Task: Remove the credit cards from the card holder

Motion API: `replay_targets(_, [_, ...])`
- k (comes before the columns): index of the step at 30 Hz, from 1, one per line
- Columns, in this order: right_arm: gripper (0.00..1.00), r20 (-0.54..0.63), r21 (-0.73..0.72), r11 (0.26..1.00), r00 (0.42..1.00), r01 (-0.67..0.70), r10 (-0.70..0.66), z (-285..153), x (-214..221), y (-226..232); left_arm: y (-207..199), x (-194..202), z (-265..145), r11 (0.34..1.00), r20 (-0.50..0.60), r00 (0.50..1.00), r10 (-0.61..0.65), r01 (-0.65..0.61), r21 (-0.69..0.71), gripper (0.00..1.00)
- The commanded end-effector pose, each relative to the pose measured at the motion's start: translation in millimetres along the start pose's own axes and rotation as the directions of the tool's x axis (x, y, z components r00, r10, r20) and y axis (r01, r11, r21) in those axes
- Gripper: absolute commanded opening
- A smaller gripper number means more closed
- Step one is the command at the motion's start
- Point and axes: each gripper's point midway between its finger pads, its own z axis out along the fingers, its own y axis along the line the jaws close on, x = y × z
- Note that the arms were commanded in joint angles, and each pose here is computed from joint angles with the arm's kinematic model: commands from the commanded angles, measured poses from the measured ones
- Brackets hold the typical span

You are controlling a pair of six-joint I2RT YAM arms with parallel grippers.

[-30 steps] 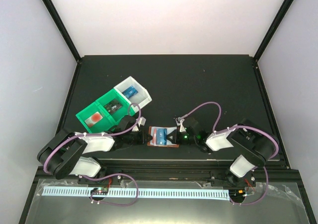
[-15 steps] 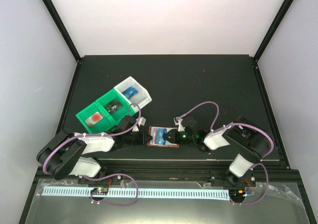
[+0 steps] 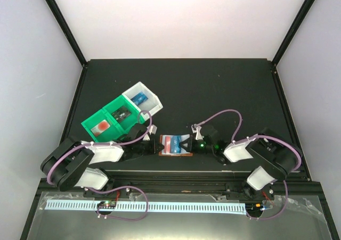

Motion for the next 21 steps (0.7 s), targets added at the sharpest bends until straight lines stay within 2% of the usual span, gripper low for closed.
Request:
replay_targets(1, [0.01, 0.022, 0.074, 0.997, 1.0, 0.015, -0.017, -7, -1, -19, 41, 23, 1, 0.984, -0.052, 0.997, -0.059, 0.049, -0.169, 0.02])
replay_targets(13, [0.01, 0.082, 0.11, 0.993, 0.996, -0.041, 0.032, -27, -7, -23, 23, 15, -9, 0.992, -0.036, 0.999, -0.036, 0.031, -0.12, 0.02])
replay_targets(14, [0.01, 0.081, 0.11, 0.993, 0.996, -0.042, 0.033, -27, -7, -22, 19, 13, -11, 0.994, -0.031, 0.999, -0.034, 0.03, -0.109, 0.06])
replay_targets(19, [0.01, 0.084, 0.079, 0.993, 0.993, -0.087, 0.08, -33, -4, -16, -17, -7, -34, 0.999, 0.022, 1.0, 0.002, -0.001, -0.038, 0.41])
replay_targets(21, [0.01, 0.092, 0.058, 0.993, 0.991, -0.098, 0.093, -36, -7, -10, -32, -15, -46, 1.0, 0.056, 0.998, 0.016, -0.015, -0.003, 0.51])
